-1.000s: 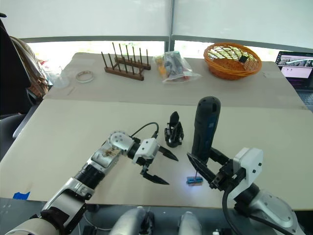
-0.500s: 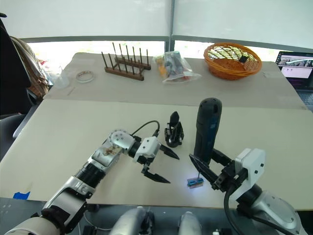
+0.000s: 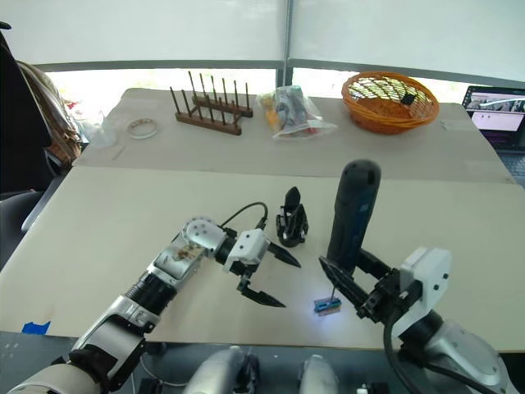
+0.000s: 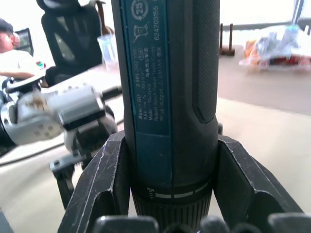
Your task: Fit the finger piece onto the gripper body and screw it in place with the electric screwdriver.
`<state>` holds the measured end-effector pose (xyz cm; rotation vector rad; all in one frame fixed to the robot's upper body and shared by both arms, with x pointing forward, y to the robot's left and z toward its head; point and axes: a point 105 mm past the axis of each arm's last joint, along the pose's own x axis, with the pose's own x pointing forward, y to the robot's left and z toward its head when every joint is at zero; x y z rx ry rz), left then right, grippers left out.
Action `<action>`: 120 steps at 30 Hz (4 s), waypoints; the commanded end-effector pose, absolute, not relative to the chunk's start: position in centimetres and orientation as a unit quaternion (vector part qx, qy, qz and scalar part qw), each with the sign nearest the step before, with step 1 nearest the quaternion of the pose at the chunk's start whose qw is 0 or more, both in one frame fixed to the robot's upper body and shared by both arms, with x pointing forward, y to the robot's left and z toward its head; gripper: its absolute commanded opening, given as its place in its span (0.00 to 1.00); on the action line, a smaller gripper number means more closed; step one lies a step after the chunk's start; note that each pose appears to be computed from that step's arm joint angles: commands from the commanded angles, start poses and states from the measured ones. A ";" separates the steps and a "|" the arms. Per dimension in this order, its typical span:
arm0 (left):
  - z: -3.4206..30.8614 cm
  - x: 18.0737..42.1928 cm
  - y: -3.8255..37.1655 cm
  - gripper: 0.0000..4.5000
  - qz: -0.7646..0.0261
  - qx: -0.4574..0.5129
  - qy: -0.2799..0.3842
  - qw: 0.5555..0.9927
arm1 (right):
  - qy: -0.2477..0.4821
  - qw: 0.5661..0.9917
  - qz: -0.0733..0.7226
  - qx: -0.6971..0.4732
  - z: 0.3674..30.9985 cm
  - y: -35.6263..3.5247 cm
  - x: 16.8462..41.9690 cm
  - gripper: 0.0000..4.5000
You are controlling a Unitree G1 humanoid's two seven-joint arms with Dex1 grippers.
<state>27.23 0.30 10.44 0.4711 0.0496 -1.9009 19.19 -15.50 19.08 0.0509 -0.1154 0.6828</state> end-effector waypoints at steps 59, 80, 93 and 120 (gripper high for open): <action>11.1 27.0 0.0 1.00 -0.808 0.209 0.001 0.550 | -0.077 0.937 0.340 0.010 19.2 -15.0 19.4 0.44; 11.3 27.1 0.1 1.00 -0.807 0.209 0.001 0.552 | -0.075 0.937 0.342 0.006 19.1 -15.1 19.5 0.44; 11.3 27.1 0.1 1.00 -0.807 0.208 0.000 0.552 | -0.073 0.938 0.340 0.003 18.9 -15.1 19.4 0.44; 11.3 27.2 0.2 1.00 -0.803 0.207 0.000 0.559 | -0.076 0.934 0.349 -0.002 18.9 -14.7 19.6 0.44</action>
